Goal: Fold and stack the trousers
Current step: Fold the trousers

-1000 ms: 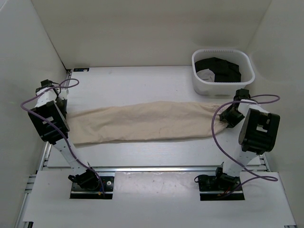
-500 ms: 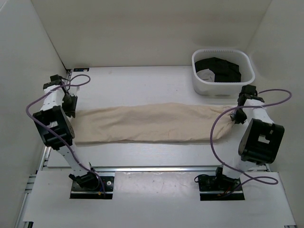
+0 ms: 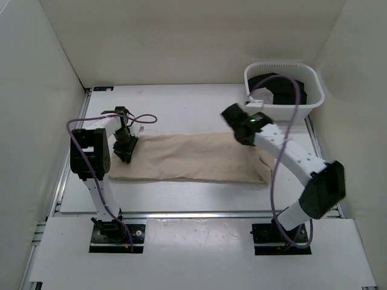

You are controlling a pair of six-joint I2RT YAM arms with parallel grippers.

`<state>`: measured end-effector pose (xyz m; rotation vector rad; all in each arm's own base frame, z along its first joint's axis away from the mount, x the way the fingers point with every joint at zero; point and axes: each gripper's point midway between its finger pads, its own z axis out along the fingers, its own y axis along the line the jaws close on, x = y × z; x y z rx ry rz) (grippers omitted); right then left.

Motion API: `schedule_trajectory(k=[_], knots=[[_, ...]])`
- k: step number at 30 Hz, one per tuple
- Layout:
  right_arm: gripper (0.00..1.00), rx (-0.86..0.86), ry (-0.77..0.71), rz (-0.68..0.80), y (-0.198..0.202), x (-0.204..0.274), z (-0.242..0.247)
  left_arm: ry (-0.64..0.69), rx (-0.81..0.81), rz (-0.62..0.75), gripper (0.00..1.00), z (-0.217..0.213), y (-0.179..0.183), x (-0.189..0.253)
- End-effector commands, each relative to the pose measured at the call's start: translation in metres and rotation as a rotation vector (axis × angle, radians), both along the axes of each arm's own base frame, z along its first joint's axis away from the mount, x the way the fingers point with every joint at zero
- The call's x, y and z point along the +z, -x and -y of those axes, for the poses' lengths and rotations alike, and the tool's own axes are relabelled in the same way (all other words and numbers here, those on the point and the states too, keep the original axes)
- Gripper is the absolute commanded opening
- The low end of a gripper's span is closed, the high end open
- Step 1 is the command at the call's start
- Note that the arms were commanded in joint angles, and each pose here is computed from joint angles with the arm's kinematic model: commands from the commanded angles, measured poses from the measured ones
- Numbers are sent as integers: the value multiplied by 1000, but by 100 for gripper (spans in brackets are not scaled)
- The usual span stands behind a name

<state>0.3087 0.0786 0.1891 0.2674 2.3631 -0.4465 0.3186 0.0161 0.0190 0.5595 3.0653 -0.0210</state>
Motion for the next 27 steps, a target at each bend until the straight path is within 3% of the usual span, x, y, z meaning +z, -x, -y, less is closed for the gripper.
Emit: schedule_trajectory(k=[1, 8, 15, 16, 17, 20, 21, 22, 23, 27], knots=[[0, 19, 85, 20, 20, -4, -56, -31, 17, 52, 38, 4, -18, -2], [0, 133, 59, 72, 25, -22, -165, -32, 8, 21, 36, 10, -10, -18], [0, 172, -11, 14, 23, -68, -210, -22, 7, 21, 36, 12, -12, -19], [3, 225, 14, -21, 23, -77, -215, -22, 16, 12, 36, 12, -11, -22], [18, 262, -14, -32, 20, -84, -228, -22, 16, 12, 36, 12, -11, -22], [42, 402, 6, -44, 16, -77, -260, -36, 17, 12, 42, 10, -11, -22], [67, 450, -2, -28, 21, -68, -274, -36, 17, 12, 43, 10, -11, -22], [75, 511, 26, -16, 22, -60, -281, -60, 18, 24, 43, 6, -13, -18], [80, 547, 17, 4, 24, -55, -292, -60, 18, 37, 43, 6, -14, -14], [82, 665, -57, 97, 48, 3, -313, -103, 23, 97, 45, -2, -28, 5]])
